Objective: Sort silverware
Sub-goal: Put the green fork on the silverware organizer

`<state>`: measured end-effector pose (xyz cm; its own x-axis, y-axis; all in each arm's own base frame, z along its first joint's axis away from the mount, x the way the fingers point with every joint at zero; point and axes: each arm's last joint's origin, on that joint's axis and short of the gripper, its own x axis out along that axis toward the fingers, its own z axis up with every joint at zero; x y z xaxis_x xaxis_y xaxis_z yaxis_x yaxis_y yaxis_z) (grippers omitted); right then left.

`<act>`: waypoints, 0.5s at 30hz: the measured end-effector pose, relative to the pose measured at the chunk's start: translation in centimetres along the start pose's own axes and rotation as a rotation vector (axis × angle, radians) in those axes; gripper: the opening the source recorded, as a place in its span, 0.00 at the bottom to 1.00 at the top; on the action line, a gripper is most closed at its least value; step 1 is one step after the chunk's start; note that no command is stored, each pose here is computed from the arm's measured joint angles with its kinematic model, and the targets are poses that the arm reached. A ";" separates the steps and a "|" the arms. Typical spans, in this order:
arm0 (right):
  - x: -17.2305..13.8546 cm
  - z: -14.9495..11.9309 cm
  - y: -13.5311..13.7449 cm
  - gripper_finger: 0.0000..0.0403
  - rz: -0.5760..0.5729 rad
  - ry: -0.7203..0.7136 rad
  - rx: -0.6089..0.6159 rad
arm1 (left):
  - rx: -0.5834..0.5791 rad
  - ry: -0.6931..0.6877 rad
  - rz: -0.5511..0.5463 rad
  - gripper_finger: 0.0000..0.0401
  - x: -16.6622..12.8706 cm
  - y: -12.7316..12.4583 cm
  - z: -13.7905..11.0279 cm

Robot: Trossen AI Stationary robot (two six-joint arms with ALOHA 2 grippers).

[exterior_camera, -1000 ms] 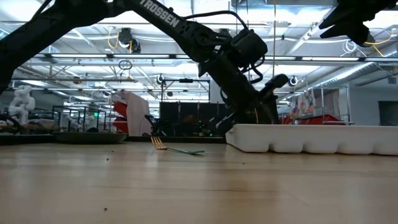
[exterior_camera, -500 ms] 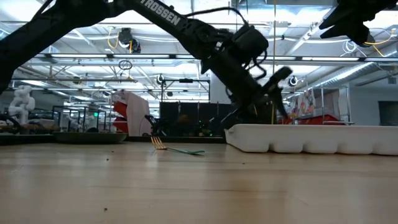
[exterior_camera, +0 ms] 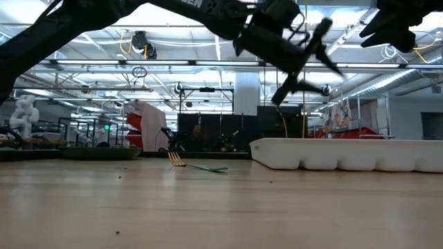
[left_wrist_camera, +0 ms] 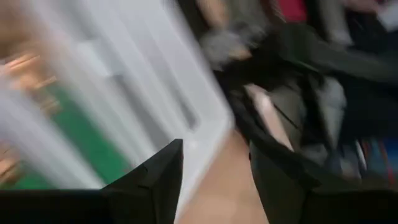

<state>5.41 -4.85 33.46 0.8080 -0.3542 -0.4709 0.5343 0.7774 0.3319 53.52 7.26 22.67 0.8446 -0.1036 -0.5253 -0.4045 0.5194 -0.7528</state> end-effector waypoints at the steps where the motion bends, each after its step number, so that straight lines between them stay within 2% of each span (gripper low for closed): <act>1: 0.0 0.0 0.0 0.35 -0.001 0.004 0.001 | 0.069 0.024 -0.040 0.47 -0.3 -0.7 0.3; 4: 0.0 -0.3 0.0 0.35 -0.004 0.029 0.005 | 0.293 0.148 -0.130 0.47 -2.0 -2.6 0.7; 6: 0.0 -0.4 -0.1 0.35 -0.009 0.038 0.010 | 0.446 0.226 -0.130 0.47 -3.8 -3.7 0.5; 8: 0.0 -0.5 -0.1 0.35 -0.015 0.049 0.015 | 0.644 0.330 -0.077 0.47 -6.2 -4.4 0.0; 13: 0.0 -0.6 -0.1 0.35 -0.018 0.056 0.018 | 1.190 0.664 0.206 0.47 -10.6 -3.9 -3.0; 14: 0.0 -0.6 -0.1 0.35 -0.018 0.055 0.018 | 1.226 0.702 0.213 0.47 -10.6 -3.6 -3.3; 15: 0.0 -0.6 -0.1 0.35 -0.018 0.055 0.018 | 1.208 0.685 0.173 0.47 -10.8 -3.7 -3.3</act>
<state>5.20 -4.63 32.96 0.7836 -0.3386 -0.5209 0.5533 0.7617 0.3372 44.73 3.66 29.84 0.3368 -0.1704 -0.9260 0.3593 0.9323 -0.0408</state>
